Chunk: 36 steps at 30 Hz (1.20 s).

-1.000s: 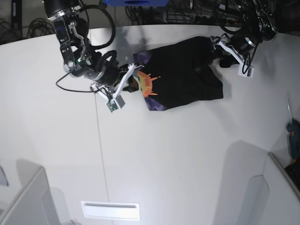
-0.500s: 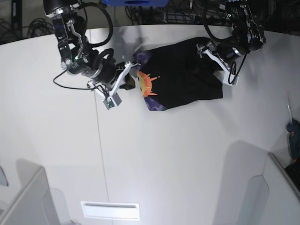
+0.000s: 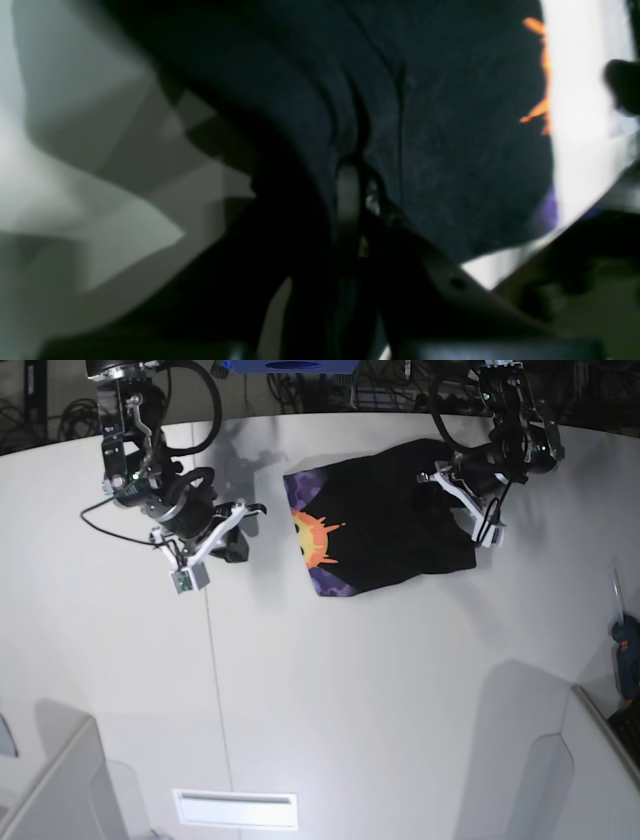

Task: Fold the T-shirt properly
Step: 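Grasp the bundle's edge with the left gripper and release the right, then rotate the folded shirt with the left gripper so the sun print faces the robot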

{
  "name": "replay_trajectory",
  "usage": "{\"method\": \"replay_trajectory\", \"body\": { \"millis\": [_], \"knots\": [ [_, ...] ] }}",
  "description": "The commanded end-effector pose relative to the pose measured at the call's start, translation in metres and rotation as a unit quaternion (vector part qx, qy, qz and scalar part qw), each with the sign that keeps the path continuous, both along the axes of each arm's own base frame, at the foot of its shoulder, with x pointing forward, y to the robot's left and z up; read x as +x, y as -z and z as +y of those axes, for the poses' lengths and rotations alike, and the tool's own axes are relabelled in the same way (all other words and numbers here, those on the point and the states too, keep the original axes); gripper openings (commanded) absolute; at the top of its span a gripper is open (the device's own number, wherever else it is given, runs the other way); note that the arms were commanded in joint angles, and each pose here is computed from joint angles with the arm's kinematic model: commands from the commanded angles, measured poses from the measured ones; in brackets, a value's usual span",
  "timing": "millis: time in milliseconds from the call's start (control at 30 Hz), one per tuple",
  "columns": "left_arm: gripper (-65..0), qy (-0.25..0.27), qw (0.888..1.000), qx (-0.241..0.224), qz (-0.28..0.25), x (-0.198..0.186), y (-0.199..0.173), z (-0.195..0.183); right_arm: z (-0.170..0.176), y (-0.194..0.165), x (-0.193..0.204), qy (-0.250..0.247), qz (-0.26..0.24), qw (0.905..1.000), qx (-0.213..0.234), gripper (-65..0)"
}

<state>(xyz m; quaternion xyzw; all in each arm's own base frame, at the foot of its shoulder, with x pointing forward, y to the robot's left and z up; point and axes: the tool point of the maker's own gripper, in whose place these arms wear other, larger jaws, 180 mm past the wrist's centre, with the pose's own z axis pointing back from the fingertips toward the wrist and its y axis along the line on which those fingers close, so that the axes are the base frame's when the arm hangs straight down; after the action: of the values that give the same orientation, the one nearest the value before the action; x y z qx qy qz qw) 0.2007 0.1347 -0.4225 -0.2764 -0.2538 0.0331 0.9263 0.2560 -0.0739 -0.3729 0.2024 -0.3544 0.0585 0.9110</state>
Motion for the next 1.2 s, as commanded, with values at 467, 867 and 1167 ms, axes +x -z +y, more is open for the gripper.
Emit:
{"method": "replay_trajectory", "body": {
  "millis": [467,867,1167],
  "knots": [
    [-65.0,0.318,0.931,0.177,-0.032,0.031,-0.016,-0.005,-0.081,-0.003,-0.006,0.114,-0.015,0.993,-0.026,-65.0],
    [-65.0,0.506,0.795,0.316,-0.112,0.077,-0.031,-0.051,-0.121,0.018,-0.049,0.228,0.03,0.9732,-0.015,-65.0],
    [-65.0,0.6,0.675,0.376,-0.207,0.081,-0.024,-0.101,-0.118,0.027,-0.077,0.262,0.026,0.9648,-0.004,-65.0]
  ]
}}
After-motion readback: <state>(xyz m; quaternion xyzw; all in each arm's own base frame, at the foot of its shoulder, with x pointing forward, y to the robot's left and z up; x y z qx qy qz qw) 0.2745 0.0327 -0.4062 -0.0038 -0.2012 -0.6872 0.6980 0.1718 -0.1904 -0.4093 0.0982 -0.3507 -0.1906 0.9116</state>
